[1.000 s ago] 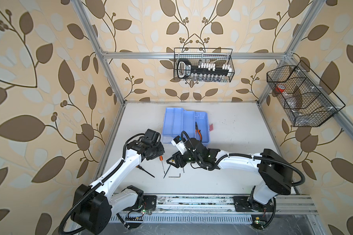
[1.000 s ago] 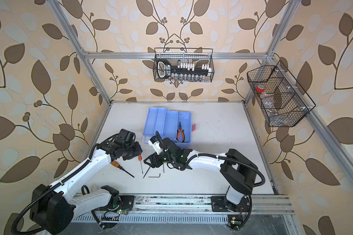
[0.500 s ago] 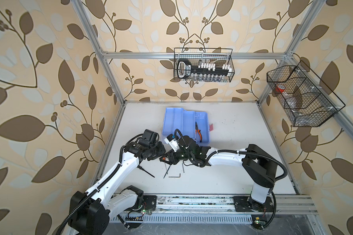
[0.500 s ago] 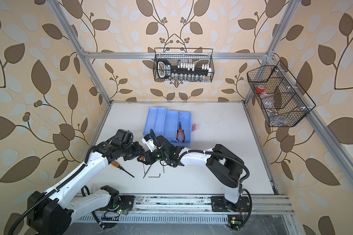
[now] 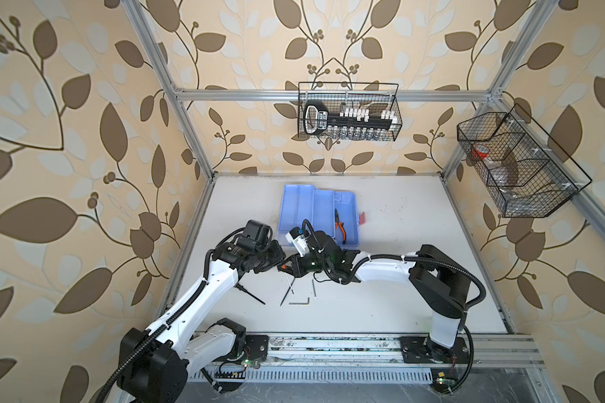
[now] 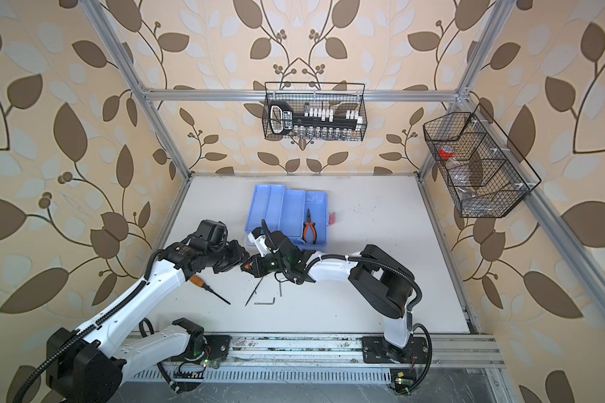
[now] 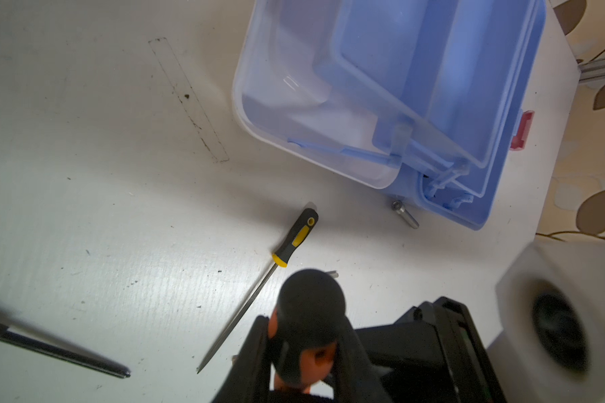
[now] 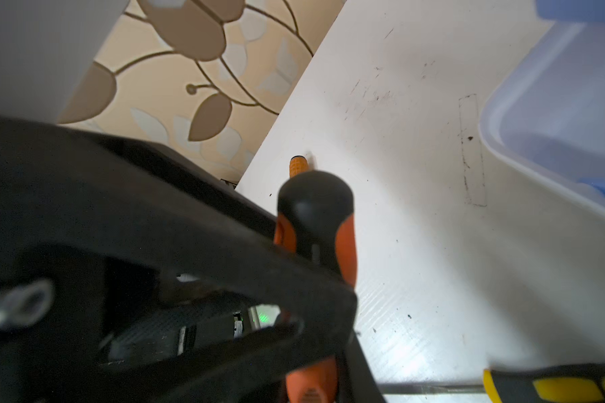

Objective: Pack the tool kit
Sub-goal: 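Carry the screwdriver with right gripper over the box while left gripper draws back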

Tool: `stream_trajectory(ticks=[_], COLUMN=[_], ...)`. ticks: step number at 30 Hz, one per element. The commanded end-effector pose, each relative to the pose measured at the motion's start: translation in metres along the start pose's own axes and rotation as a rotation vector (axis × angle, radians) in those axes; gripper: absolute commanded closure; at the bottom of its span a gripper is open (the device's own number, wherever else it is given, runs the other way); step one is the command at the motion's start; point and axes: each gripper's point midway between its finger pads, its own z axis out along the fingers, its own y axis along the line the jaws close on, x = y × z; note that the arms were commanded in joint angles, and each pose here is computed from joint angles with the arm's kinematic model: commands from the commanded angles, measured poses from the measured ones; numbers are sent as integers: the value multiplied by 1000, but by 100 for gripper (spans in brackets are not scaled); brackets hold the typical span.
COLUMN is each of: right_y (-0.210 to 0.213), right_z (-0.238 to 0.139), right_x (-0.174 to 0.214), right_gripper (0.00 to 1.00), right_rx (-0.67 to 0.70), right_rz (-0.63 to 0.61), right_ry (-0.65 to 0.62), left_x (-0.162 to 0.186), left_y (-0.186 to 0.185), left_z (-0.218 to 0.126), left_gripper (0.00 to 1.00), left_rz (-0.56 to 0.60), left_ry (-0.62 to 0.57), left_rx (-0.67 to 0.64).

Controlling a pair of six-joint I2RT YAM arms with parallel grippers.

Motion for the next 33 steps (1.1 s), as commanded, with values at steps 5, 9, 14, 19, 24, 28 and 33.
stream_trajectory(ticks=[5, 9, 14, 19, 24, 28, 33], right_y=[-7, -30, -86, -130, -161, -182, -201], right_z=[-22, -55, -113, -138, -132, -112, -92], right_x=[-32, -62, -109, -146, -164, -162, -156], right_gripper=[100, 100, 100, 100, 100, 100, 99], right_rx=[48, 214, 499, 680, 796, 803, 788], right_rz=[41, 19, 38, 40, 17, 55, 95], right_ry=[-99, -153, -229, -221, -173, -117, -106], left_x=[-24, -42, -41, -30, -27, -26, -26], left_y=[-47, -45, -30, -22, -19, -17, -14], left_z=[-59, -96, -100, -82, -78, -77, -76], left_gripper=[1, 1, 1, 1, 1, 1, 1], left_rz=[83, 114, 126, 123, 140, 140, 137], left_ry=[-167, -314, -329, -275, -257, -251, -254], left_rx=[184, 145, 77, 73, 58, 51, 38])
